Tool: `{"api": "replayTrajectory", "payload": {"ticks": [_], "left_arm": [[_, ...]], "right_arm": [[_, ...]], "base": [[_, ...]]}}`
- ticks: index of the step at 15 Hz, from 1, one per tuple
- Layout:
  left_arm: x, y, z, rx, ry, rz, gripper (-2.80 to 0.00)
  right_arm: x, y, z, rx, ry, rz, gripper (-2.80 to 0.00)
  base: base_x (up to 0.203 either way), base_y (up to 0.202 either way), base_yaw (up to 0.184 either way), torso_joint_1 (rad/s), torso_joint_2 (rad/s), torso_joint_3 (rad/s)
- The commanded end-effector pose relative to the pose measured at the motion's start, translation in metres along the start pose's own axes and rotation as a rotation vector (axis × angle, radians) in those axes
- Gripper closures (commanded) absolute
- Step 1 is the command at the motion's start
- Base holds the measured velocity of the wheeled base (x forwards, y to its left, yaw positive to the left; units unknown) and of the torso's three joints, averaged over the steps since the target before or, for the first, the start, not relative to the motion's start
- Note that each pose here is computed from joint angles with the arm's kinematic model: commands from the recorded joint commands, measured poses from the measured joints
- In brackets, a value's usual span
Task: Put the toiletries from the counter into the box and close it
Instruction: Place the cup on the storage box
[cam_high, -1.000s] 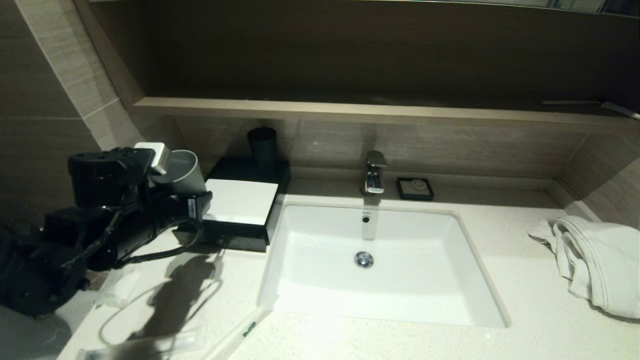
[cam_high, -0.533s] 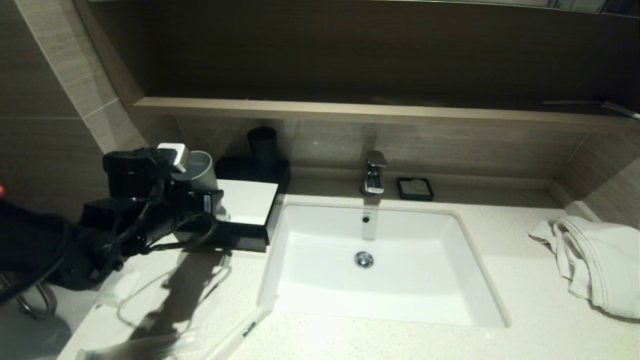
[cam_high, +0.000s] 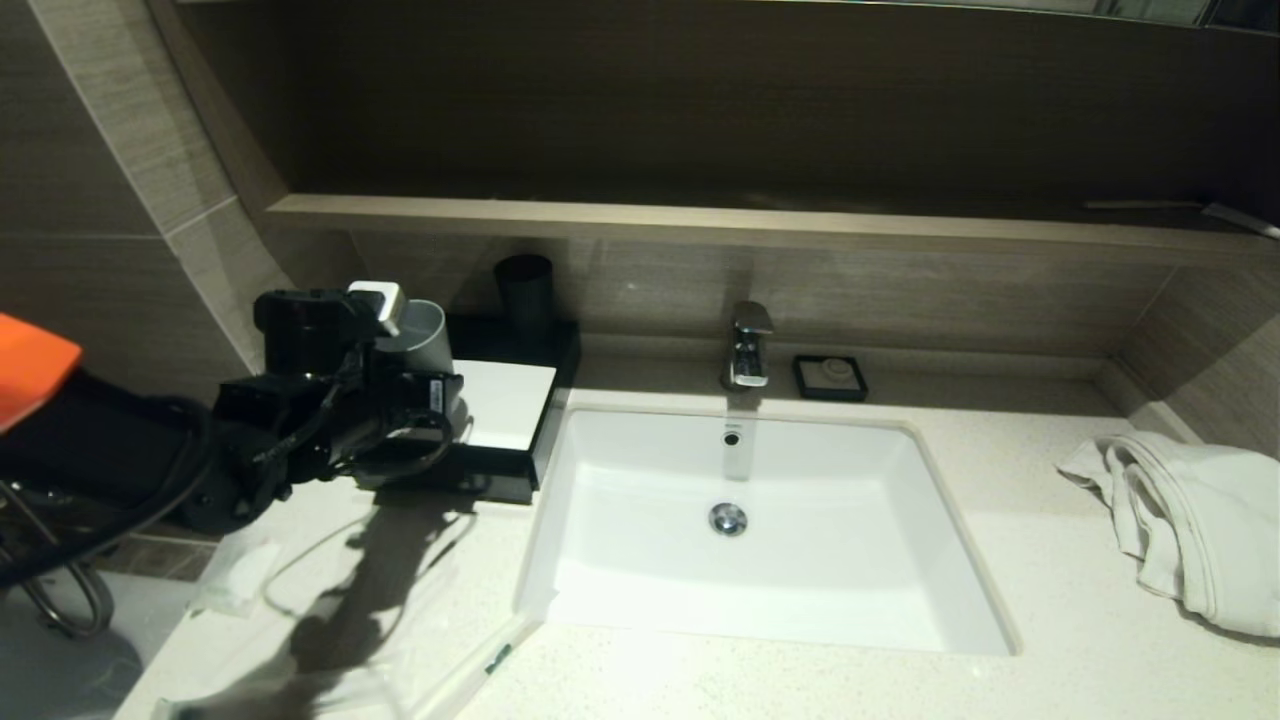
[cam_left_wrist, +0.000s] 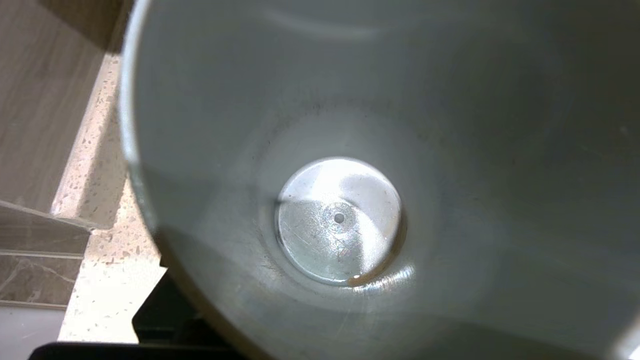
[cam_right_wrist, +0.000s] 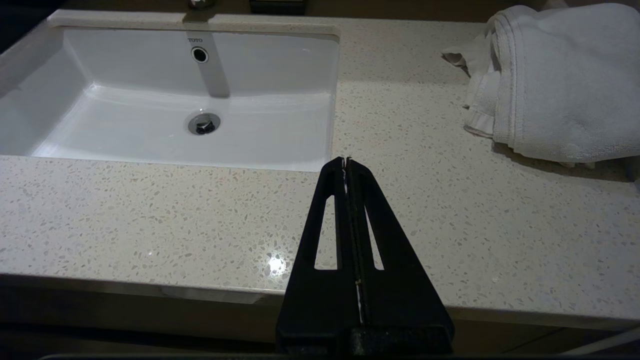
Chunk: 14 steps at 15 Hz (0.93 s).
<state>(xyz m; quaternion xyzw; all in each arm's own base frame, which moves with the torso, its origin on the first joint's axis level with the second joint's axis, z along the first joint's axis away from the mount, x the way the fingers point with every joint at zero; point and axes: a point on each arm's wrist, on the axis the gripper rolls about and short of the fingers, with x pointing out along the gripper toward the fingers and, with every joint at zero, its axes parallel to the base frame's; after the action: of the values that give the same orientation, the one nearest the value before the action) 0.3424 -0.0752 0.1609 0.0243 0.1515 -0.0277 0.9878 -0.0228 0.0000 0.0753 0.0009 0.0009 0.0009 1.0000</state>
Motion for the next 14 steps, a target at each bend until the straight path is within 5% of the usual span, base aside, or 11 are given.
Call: {"api": "replayTrajectory", "payload": {"ticks": [1,14], "left_arm": [[0.007,-0.001,-0.004,0.001,0.013,0.002,0.00],[0.033,-0.006,0.009,-0.006,-0.006,0.001,0.00]], "right_arm": [[0.000,0.000,0.000,0.000,0.000,0.000,0.00],[0.000,0.000,0.000,0.000,0.000,0.000,0.00]], "base": [[0.000,0.000,0.000,0.000,0.00,0.000],[0.000,0.000,0.000,0.000,0.00,0.000]]}}
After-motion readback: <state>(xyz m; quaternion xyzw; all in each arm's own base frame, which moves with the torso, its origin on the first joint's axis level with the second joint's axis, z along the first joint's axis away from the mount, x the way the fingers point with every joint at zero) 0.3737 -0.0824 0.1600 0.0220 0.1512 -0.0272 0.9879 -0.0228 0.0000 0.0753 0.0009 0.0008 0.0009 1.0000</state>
